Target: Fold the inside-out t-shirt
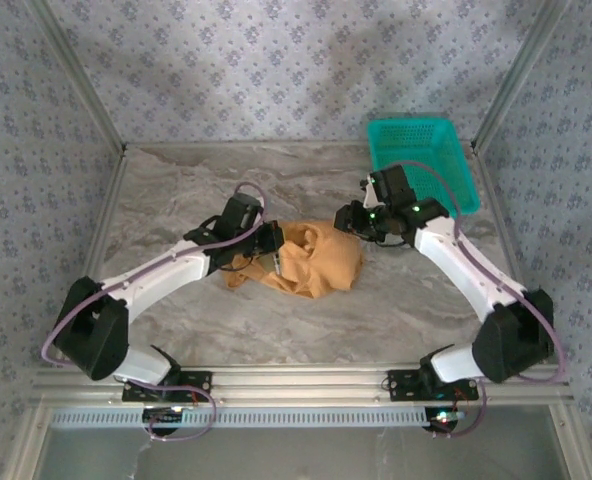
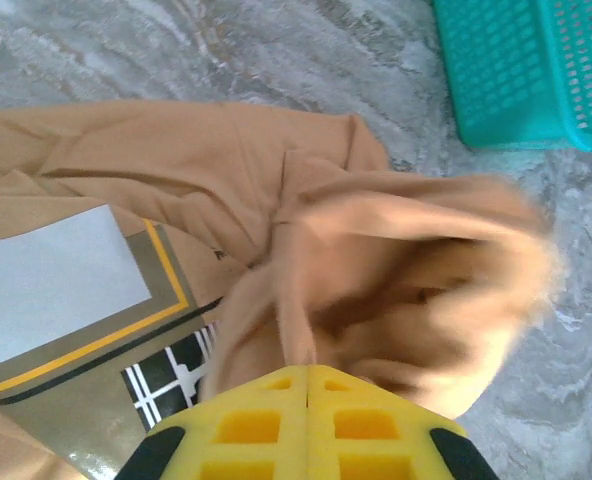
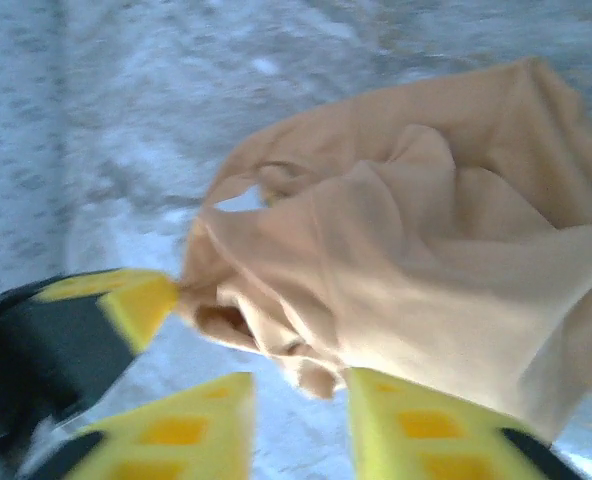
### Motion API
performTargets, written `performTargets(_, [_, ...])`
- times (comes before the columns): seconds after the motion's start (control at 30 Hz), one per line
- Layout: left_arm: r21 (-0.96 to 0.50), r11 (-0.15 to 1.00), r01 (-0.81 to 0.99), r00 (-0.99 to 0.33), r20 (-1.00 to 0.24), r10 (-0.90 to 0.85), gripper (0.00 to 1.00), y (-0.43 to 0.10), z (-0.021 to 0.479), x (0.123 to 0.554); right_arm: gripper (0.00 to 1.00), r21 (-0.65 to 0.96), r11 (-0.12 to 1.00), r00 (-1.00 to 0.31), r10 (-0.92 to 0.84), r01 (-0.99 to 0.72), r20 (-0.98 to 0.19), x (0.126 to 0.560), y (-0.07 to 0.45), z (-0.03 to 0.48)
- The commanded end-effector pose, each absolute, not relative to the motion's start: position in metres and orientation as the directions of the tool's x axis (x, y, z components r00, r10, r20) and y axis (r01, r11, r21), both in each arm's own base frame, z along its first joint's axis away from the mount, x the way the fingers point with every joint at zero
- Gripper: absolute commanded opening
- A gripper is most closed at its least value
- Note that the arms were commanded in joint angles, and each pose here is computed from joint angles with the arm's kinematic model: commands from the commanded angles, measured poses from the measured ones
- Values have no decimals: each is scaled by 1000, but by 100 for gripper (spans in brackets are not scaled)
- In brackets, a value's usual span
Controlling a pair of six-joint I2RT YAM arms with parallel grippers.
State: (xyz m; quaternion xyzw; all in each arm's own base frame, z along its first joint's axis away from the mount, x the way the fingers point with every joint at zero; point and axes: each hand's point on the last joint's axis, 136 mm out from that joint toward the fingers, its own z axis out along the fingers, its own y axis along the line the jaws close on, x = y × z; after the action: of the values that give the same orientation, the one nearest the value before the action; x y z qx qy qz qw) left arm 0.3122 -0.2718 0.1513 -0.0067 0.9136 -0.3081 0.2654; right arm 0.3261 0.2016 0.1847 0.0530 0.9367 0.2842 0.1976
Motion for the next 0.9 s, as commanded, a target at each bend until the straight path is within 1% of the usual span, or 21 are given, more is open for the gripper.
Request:
performTargets(0.0, [-583,798,152,-875,-454,-165,0,-286,142,308,38,423,906,-929,172,19,-327,321,191,145])
performTargets(0.1, [-580,798,165,-881,-450,-145,0,-294,139,305,31,404,914,-925,115,-45,-362,308,210,149])
performTargets(0.13, [-579,798,166,-883,-448,-141,0,-295,138,304,26,403,913,-926,95,-65,-366,303,218,149])
performTargets(0.17, [-578,799,166,-883,-447,-140,0,-295,137,303,24,407,910,-931,76,-81,-356,298,226,147])
performTargets(0.2, [-578,799,166,-884,-446,-139,0,-296,137,302,24,425,898,-929,61,-109,-366,300,238,148])
performTargets(0.23, [-579,798,168,-883,-448,-139,0,-296,138,302,25,438,893,-934,67,-100,-351,300,245,144])
performTargets(0.3, [-580,797,170,-882,-449,-139,0,-296,139,299,27,441,893,-942,66,-92,-330,304,257,136])
performTargets(0.33, [-582,795,170,-882,-450,-141,0,-295,140,298,30,446,890,-944,65,-93,-325,309,264,134])
performTargets(0.4, [-582,796,169,-883,-448,-141,0,-295,138,295,43,449,889,-951,55,-92,-303,318,279,128])
performTargets(0.47, [-579,798,166,-884,-446,-140,0,-293,136,293,48,449,888,-957,38,-99,-286,324,292,120])
performTargets(0.5, [-579,799,164,-884,-446,-142,0,-293,136,292,50,452,886,-959,33,-101,-281,328,300,117])
performTargets(0.6, [-579,800,159,-886,-442,-144,0,-291,133,290,50,440,893,-967,22,-94,-253,336,312,101])
performTargets(0.63, [-579,800,160,-885,-443,-143,0,-290,134,290,47,433,897,-970,20,-89,-240,338,315,94])
performTargets(0.67, [-577,801,161,-884,-445,-143,0,-290,134,289,42,430,899,-973,21,-83,-232,339,315,90])
performTargets(0.7, [-572,805,159,-883,-447,-143,0,-288,134,289,28,421,904,-976,19,-77,-219,340,315,85])
performTargets(0.77, [-558,814,158,-879,-455,-142,0,-283,135,289,3,412,908,-978,14,-74,-207,337,311,86])
performTargets(0.8, [-553,818,158,-877,-459,-142,0,-281,136,289,0,410,908,-976,10,-81,-215,335,308,91])
performTargets(0.87, [-540,828,150,-874,-465,-144,0,-275,134,293,0,403,910,-973,-2,-98,-232,328,298,109])
